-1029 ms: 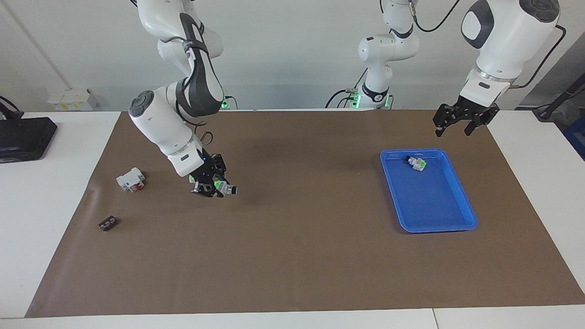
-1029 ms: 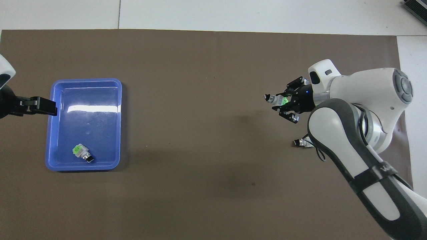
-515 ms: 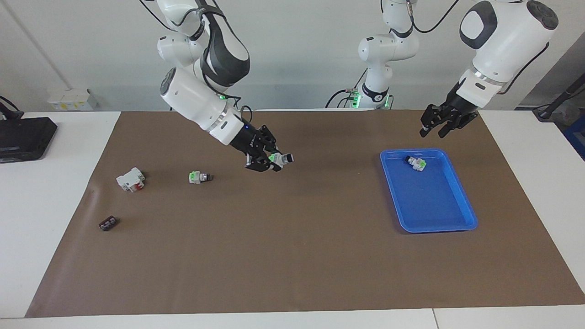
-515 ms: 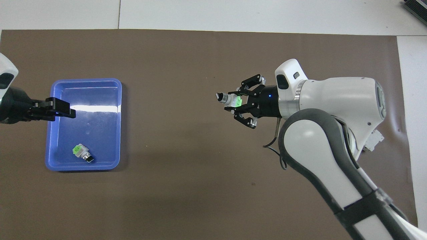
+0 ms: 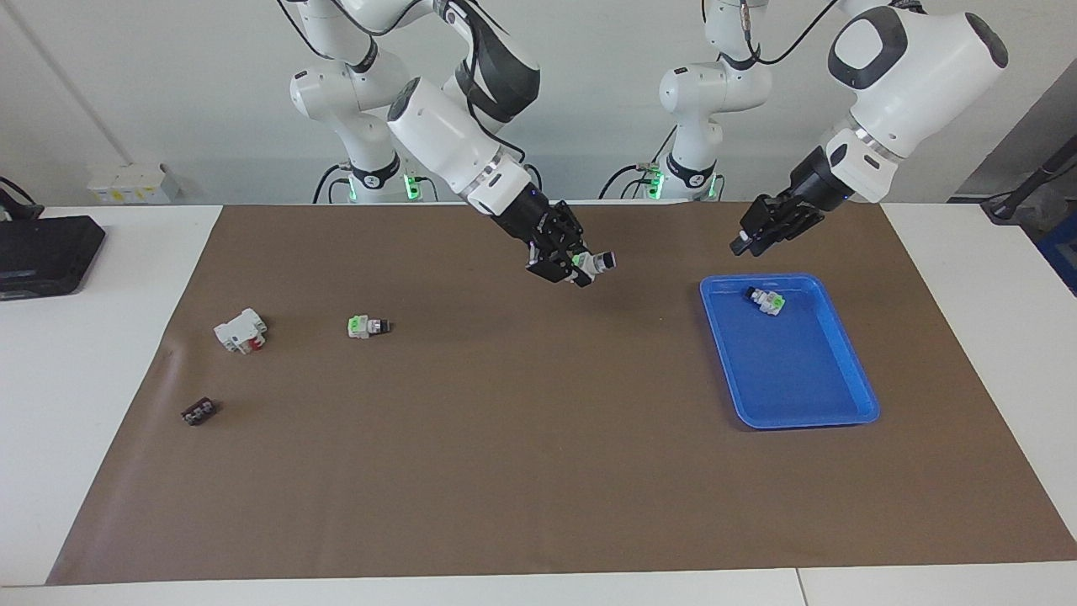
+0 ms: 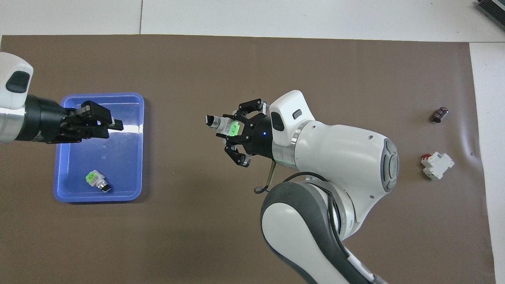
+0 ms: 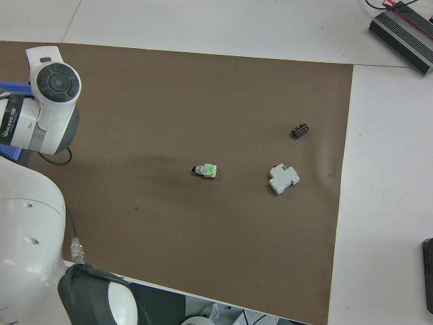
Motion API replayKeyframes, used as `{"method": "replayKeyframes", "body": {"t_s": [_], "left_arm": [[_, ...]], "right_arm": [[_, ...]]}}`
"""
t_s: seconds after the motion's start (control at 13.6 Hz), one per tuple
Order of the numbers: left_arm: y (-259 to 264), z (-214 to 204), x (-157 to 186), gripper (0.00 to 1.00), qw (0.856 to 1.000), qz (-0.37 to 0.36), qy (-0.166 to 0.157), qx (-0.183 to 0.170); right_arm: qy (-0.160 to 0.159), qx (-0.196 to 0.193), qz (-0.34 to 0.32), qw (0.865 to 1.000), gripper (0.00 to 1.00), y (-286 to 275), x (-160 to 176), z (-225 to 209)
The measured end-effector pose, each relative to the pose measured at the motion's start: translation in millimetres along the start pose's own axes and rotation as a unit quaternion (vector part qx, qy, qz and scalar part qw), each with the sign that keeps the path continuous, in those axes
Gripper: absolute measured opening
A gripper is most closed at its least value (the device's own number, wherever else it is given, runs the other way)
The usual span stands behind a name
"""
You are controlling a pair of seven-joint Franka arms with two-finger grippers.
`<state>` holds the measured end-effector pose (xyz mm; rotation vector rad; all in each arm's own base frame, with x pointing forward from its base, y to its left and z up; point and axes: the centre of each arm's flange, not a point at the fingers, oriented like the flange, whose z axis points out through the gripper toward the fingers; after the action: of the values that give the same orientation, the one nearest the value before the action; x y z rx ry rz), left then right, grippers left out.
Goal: Turn and place switch with both arms
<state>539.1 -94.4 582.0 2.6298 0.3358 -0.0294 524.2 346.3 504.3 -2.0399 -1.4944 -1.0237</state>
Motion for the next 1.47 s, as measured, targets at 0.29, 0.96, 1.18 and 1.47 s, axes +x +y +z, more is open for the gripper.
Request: {"method": "replayKeyframes", "body": {"t_s": [0.29, 0.96, 1.18, 1.47], "left_arm": [[24.5, 10.0, -5.1, 0.58, 0.997, -0.022, -0.008, -0.077], [45.9, 48.2, 19.2, 0.42, 0.979, -0.051, -0.064, -0.184], [65.0, 41.2, 27.7, 0.41, 0.977, -0.029, -0.086, -0.192], [72.3, 35.4, 29.1, 0.41, 0.976, -0.015, -0.102, -0.193]], "right_arm": [[0.015, -0.015, 0.007, 1.000, 0.41, -19.3, 18.7, 2.4], [0.021, -0.025, 0.001, 0.999, 0.41, -27.0, 25.8, 3.9], [0.017, -0.025, -0.008, 1.000, 0.41, -28.5, 26.2, 4.9], [0.016, -0.025, -0.010, 1.000, 0.41, -28.7, 25.9, 5.1]]}}
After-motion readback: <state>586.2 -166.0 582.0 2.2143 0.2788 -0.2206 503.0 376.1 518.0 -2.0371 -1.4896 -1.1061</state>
